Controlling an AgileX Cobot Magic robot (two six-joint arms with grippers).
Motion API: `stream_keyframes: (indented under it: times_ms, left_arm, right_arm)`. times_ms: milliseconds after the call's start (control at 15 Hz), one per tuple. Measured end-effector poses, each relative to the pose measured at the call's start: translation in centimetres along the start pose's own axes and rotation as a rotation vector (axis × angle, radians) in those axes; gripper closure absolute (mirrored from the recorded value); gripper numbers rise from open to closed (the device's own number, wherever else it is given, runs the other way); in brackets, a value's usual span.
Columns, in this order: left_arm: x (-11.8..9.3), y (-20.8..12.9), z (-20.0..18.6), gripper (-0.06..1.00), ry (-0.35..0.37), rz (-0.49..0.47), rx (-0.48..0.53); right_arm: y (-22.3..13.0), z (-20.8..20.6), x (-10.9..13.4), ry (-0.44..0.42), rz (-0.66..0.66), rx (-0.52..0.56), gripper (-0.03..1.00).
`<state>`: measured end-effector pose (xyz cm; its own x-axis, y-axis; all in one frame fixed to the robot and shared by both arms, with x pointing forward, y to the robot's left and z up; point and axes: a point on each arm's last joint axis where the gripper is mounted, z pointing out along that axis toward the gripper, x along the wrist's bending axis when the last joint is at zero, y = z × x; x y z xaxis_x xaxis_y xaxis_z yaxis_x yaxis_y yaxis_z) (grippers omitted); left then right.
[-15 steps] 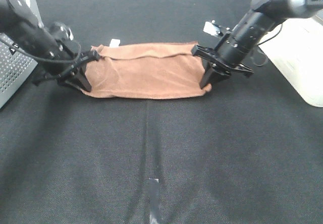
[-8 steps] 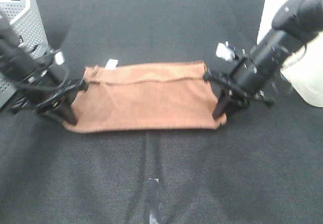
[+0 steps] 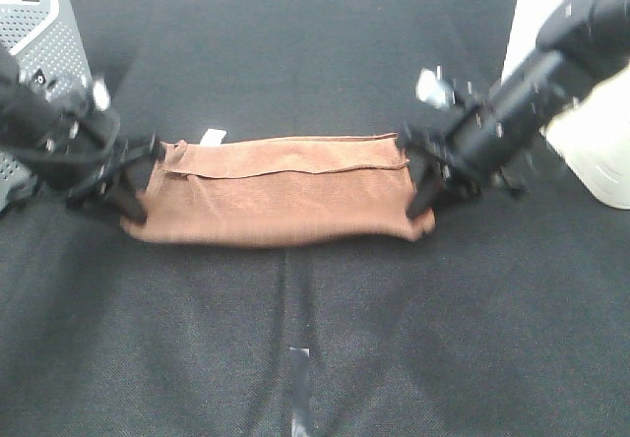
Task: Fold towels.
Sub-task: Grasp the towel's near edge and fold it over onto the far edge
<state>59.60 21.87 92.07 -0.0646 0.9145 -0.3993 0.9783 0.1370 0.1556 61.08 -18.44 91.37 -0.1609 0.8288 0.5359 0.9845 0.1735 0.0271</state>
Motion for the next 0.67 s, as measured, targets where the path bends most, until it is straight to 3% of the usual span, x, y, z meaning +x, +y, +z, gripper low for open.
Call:
stream_keyframes:
  times_ms: [267, 467, 667]
  left_arm:
    - [-0.5, 4.8, -2.2, 0.93, -0.027, -0.036, -0.221]
    - [0.1, 7.7, -0.5, 0.93, -0.031, -0.044, -0.25]
    - [0.6, 8.7, 1.3, 0.93, -0.031, -0.051, -0.237]
  right_arm:
    - [5.1, -1.6, 0.9, -0.012, -0.07, -0.126, 0.97]
    - [8.5, -1.1, 0.5, -0.019, -0.097, -0.187, 0.97]
    - [9.8, -0.1, -0.2, -0.019, -0.091, -0.193, 0.97]
